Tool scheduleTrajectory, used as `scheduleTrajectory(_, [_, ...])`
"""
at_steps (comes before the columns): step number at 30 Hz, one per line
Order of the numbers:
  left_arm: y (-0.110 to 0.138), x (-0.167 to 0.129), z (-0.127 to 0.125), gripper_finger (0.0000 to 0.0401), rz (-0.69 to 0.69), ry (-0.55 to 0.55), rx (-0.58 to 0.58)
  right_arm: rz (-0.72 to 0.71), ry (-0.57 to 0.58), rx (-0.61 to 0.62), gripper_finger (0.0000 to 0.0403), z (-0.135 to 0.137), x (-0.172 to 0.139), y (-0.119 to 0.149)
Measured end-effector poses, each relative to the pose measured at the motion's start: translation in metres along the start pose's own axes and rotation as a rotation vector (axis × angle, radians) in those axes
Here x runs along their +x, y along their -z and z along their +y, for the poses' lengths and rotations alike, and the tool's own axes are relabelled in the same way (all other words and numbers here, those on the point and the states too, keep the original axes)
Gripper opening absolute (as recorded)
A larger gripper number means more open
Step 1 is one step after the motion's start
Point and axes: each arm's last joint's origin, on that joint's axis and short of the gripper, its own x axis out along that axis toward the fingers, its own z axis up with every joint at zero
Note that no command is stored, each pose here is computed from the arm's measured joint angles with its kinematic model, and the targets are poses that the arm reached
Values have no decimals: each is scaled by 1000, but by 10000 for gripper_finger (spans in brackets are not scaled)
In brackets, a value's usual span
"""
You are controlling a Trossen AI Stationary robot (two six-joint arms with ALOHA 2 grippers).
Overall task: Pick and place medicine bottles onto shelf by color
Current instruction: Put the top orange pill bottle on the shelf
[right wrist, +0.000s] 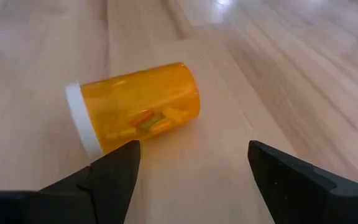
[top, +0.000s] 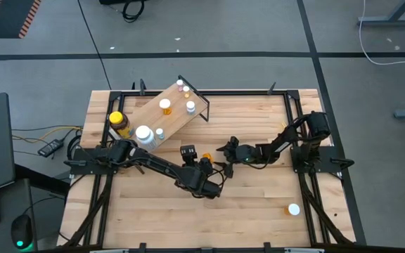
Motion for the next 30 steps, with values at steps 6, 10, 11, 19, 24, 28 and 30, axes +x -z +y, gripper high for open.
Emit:
scheduleTrajectory(6, [1, -1, -1, 207, -3, -1, -7, -22, -60, -15, 308, 8, 4, -2])
scheduleTrajectory(10, [0, -1, 0, 220, -20, -30, -100, -3, -102, -56, 308, 15, 11, 2])
scheduleTrajectory(11, [0, -1, 1, 223, -28, -44, -124, 5, -117, -68, 308, 17, 12, 4])
scheduleTrajectory(19, [2, -1, 3, 242, -52, -99, -240, -25, -193, -114, 308, 33, 29, 6])
scheduleTrajectory(24, [2, -1, 4, 245, -56, -107, -274, -30, -249, -131, 308, 43, 33, 1])
scheduleTrajectory(28, [3, -1, 4, 240, -54, -109, -289, -50, -308, -137, 308, 54, 34, -3])
scheduleTrajectory(30, [4, -3, 3, 238, -54, -109, -286, -59, -321, -140, 308, 58, 32, -4])
